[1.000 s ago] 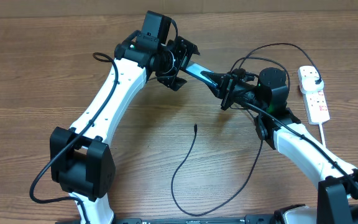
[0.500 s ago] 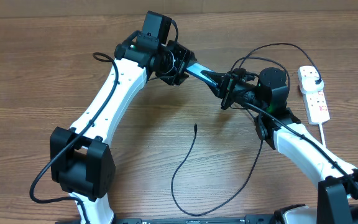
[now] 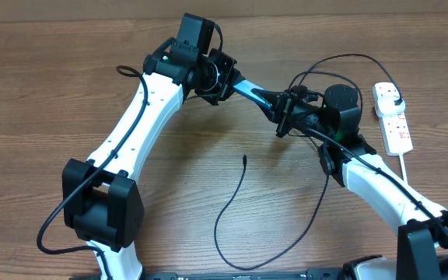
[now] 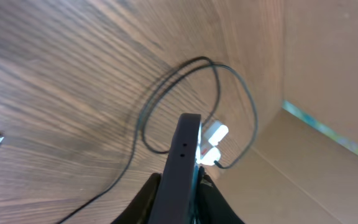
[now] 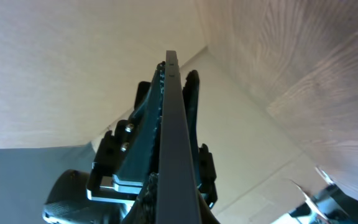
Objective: Plug charger to phone and switch on socket
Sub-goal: 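Bring the left gripper to the phone's top end near the right gripper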
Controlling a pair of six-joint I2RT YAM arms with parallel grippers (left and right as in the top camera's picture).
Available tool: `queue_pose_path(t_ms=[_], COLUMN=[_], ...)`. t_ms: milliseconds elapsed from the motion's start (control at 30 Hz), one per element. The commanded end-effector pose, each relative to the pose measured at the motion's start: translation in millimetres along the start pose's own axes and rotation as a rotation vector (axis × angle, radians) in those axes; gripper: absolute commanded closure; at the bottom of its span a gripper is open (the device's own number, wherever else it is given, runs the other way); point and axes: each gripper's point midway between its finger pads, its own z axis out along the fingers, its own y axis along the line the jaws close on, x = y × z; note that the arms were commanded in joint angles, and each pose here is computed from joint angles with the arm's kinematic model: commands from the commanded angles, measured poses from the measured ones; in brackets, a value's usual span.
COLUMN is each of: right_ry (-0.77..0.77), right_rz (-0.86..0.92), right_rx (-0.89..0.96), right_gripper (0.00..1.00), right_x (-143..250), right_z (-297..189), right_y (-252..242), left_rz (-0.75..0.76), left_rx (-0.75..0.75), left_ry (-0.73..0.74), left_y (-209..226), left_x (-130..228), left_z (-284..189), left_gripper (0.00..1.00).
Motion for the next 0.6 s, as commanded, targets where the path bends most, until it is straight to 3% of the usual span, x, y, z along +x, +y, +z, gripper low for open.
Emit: queue_pose_path(t_ms=[0, 200, 367, 567], right_ry=[0.069, 0.069, 0.069, 0.069], right_rz=[0.088, 0.088, 0.088, 0.088], right_rx=[0.002, 0.002, 0.002, 0.002], right_gripper=[0.96, 0.96, 0.96, 0.87], right_x=[18.1, 18.1, 18.2, 18.0], right_z=[1.1, 1.1, 1.1, 1.1], right_y=[6.3, 6.3, 6.4, 6.4], left_rz=[0.040, 0.042, 0.052, 0.087], left_rx=[-0.015, -0.016, -0.015, -0.015], left_ry=[-0.004, -0.003, -0.003, -0.001], left_y=[0.6, 0.8, 0.7, 0.6], left_x=[9.5, 10.7, 10.7, 10.9], left_z=[-3.1, -2.5, -2.5, -2.5], left_gripper=[0.88, 0.96, 0.96, 0.96])
